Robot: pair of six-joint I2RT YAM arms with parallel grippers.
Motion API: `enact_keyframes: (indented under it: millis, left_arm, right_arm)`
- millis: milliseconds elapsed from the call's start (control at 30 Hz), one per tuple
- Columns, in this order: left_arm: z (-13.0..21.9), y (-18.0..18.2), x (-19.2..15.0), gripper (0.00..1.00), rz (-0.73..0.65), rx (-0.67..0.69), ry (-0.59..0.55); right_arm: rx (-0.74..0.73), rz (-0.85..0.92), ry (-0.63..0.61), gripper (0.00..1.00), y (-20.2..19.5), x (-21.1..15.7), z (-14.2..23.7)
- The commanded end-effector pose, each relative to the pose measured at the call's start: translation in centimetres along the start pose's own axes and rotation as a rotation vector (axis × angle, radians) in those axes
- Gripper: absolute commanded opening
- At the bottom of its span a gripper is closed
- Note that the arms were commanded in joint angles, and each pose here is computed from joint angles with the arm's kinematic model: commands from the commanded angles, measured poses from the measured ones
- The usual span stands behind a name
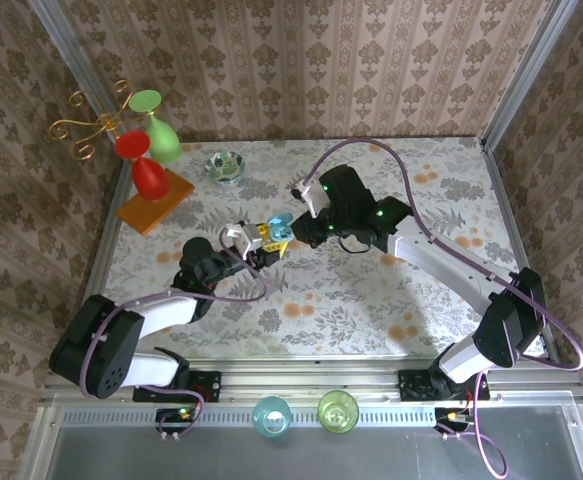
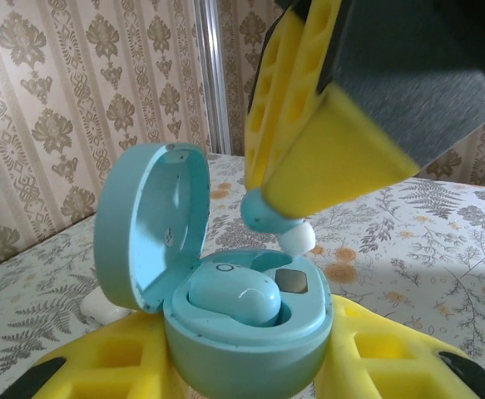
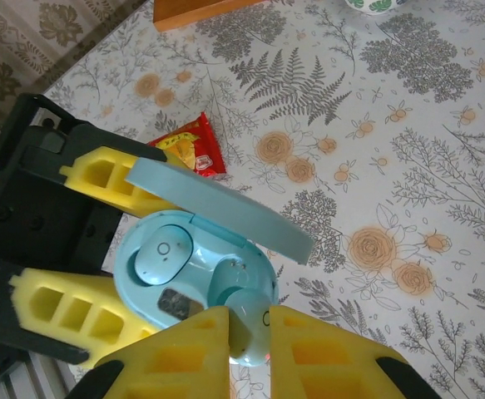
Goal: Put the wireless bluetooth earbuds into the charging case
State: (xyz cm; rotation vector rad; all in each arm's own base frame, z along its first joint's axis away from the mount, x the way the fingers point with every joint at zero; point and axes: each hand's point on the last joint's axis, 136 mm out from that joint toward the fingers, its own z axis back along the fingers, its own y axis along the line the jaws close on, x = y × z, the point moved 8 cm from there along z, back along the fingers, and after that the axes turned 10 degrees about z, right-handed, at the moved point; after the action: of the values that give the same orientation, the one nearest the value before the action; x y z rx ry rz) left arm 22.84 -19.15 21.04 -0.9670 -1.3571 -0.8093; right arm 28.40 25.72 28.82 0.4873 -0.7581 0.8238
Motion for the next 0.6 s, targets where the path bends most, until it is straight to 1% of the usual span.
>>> enact_keyframes:
  millis: [0, 267, 567]
  left_arm:
    - [-0.24, -0.38, 1.59, 0.31, -0.017, -0.049, -0.032]
    - [-0.36, -0.34, 1.65, 0.31, -0.018, -0.054, -0.032]
    - [-0.48, -0.11, 2.29, 0.31, 0.014, -0.033, -0.05]
  right_arm:
    - [-0.022, 0.024, -0.016, 0.17, -0.09, 0.94, -0.06]
    - [-0.016, 0.026, -0.024, 0.16, -0.07, 1.17, -0.15]
    - [-0.007, 0.047, 0.002, 0.17, -0.1, 0.25, -0.75]
